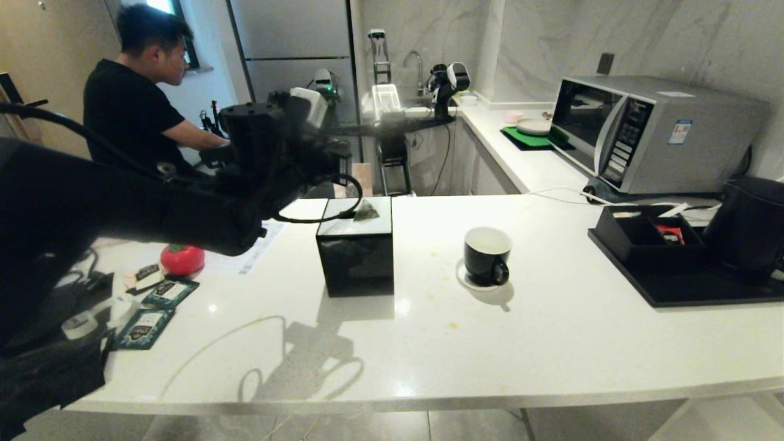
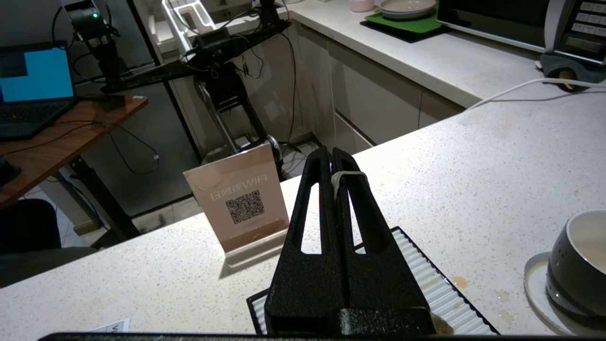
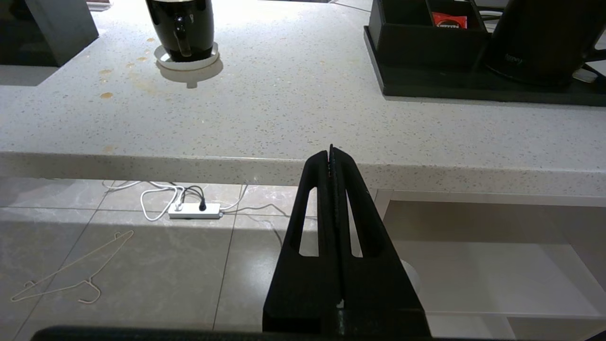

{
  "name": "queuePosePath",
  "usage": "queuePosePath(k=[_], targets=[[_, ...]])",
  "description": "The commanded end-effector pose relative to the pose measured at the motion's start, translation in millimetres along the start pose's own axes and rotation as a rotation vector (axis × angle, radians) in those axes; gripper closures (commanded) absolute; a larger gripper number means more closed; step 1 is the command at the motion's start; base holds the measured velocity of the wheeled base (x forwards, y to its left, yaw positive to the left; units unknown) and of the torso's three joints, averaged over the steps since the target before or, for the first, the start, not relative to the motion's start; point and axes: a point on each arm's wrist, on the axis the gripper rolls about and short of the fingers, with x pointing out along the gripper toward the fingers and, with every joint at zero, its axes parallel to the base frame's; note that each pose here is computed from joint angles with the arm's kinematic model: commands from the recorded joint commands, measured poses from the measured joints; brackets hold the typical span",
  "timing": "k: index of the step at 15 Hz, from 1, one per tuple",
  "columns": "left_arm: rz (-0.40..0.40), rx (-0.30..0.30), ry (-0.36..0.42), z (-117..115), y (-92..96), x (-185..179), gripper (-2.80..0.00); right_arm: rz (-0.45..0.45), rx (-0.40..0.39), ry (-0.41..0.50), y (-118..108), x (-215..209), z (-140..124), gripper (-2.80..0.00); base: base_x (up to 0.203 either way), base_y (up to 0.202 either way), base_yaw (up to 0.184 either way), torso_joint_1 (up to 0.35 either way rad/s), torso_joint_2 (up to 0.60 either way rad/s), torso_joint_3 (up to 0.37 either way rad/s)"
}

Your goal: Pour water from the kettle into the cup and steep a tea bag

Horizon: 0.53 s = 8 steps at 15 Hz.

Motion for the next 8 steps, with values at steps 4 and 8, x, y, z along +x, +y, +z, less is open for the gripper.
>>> queuePosePath(k=[4, 8], targets=[[0.005, 0.002, -0.007, -0.9, 2.3, 0.4, 0.0, 0.001, -0.001, 0.002, 0.0, 0.1, -0.1, 0.0, 0.0, 0.0, 0.0, 0.0, 0.0, 0.0], [0.005, 0.002, -0.008, -0.7, 2.4, 0.9, 0.0, 0.001, -0.002, 0.001, 0.0, 0.1, 0.1, 0.0, 0.0, 0.0, 0.0, 0.0, 0.0, 0.0]])
